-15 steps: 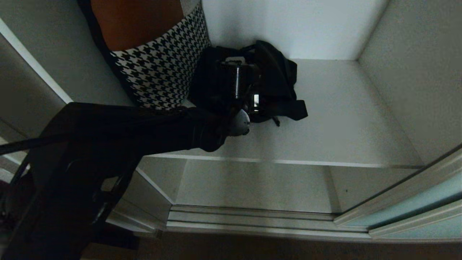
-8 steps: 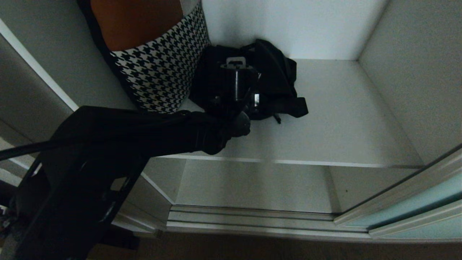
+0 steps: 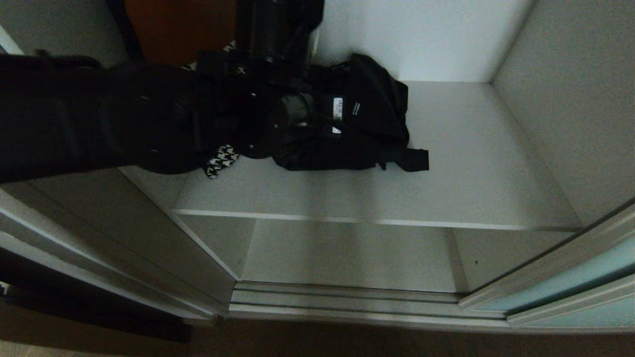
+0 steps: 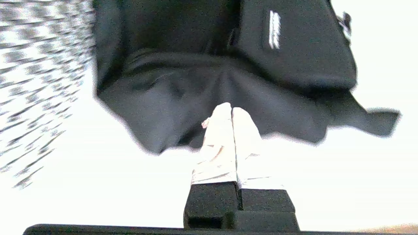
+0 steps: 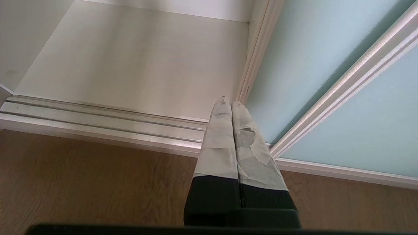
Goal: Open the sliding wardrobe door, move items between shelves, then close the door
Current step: Place the bag on the higher shelf, then close the door
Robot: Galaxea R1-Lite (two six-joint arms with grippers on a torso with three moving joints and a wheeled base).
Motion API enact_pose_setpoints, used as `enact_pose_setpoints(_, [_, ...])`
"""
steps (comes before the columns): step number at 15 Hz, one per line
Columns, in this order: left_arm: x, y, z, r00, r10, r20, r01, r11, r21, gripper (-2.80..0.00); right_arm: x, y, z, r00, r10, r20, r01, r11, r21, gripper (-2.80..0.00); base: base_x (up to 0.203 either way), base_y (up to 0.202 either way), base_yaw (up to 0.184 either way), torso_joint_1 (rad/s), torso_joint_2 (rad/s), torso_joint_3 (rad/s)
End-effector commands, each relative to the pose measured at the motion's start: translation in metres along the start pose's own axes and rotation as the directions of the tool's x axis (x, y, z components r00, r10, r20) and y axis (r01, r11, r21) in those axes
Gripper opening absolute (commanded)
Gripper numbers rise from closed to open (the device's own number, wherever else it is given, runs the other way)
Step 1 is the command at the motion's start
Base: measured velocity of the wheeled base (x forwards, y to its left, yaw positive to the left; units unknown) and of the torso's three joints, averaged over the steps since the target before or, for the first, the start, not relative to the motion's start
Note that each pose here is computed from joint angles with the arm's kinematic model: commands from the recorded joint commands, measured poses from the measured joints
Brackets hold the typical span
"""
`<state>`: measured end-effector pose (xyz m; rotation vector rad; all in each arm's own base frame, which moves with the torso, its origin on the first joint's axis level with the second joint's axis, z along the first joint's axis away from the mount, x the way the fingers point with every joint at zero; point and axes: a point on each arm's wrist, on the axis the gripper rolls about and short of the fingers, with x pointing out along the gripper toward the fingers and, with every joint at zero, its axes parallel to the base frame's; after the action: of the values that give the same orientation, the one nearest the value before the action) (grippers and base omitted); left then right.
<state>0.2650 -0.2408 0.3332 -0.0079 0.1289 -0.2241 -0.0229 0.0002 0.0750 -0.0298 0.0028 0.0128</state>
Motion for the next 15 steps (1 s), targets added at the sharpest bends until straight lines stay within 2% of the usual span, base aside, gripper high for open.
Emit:
enact_pose_setpoints(1, [-0.082, 0.039, 0.036, 0.998, -0.030, 0.056, 0.031, 0.999, -0.029, -2.80, 0.000, 0.000, 0.000, 1.000, 0.001, -0.001, -0.001, 1.000, -0.001, -2.80, 0.000, 0.000, 0.000, 0.000, 0.00, 0.000])
enact_pose_setpoints(3, [-0.126, 0.067, 0.037, 0.998, -0.059, 0.028, 0.059, 0.998, -0.009, -2.80, 0.000, 0.000, 0.000, 1.000, 0.001, 0.000, -0.001, 1.000, -0.001, -2.80, 0.000, 0.000, 0.000, 0.000, 0.00, 0.000])
enact_pose_setpoints(5, [-0.166, 0.093, 0.028, 0.995, -0.096, -0.005, 0.097, 0.995, 0.021, -2.80, 0.000, 0.000, 0.000, 1.000, 0.001, -0.001, -0.001, 1.000, -0.001, -2.80, 0.000, 0.000, 0.000, 0.000, 0.00, 0.000])
enact_pose_setpoints(7, [-0.200, 0.117, 0.012, 0.992, -0.125, -0.015, 0.126, 0.991, 0.047, -2.80, 0.000, 0.000, 0.000, 1.000, 0.001, 0.000, -0.001, 1.000, -0.001, -2.80, 0.000, 0.000, 0.000, 0.000, 0.00, 0.000])
enact_pose_setpoints(10, [-0.242, 0.145, -0.023, 0.977, -0.210, -0.031, 0.213, 0.971, 0.113, -2.80, 0.000, 0.000, 0.000, 1.000, 0.001, 0.000, -0.001, 1.000, -0.001, -2.80, 0.000, 0.000, 0.000, 0.000, 0.00, 0.000])
enact_pose_setpoints(11, [-0.248, 0.152, -0.030, 0.982, -0.185, -0.031, 0.187, 0.973, 0.132, -2.80, 0.000, 0.000, 0.000, 1.000, 0.001, -0.001, -0.001, 1.000, -0.001, -2.80, 0.000, 0.000, 0.000, 0.000, 0.00, 0.000])
enact_pose_setpoints(12, [-0.251, 0.158, -0.035, 0.992, -0.122, -0.029, 0.125, 0.983, 0.136, -2.80, 0.000, 0.000, 0.000, 1.000, 0.001, -0.001, -0.001, 1.000, -0.001, -2.80, 0.000, 0.000, 0.000, 0.000, 0.00, 0.000])
enact_pose_setpoints(14, [-0.257, 0.171, -0.040, 0.999, 0.049, -0.015, -0.046, 0.991, 0.127, -2.80, 0.000, 0.000, 0.000, 1.000, 0.001, 0.000, -0.001, 1.000, -0.001, -2.80, 0.000, 0.000, 0.000, 0.000, 0.00, 0.000])
enact_pose_setpoints(15, [-0.262, 0.177, -0.045, 0.990, 0.137, -0.007, -0.135, 0.982, 0.130, -2.80, 0.000, 0.000, 0.000, 1.000, 0.001, -0.002, -0.001, 1.000, -0.001, -2.80, 0.000, 0.000, 0.000, 0.000, 0.00, 0.000])
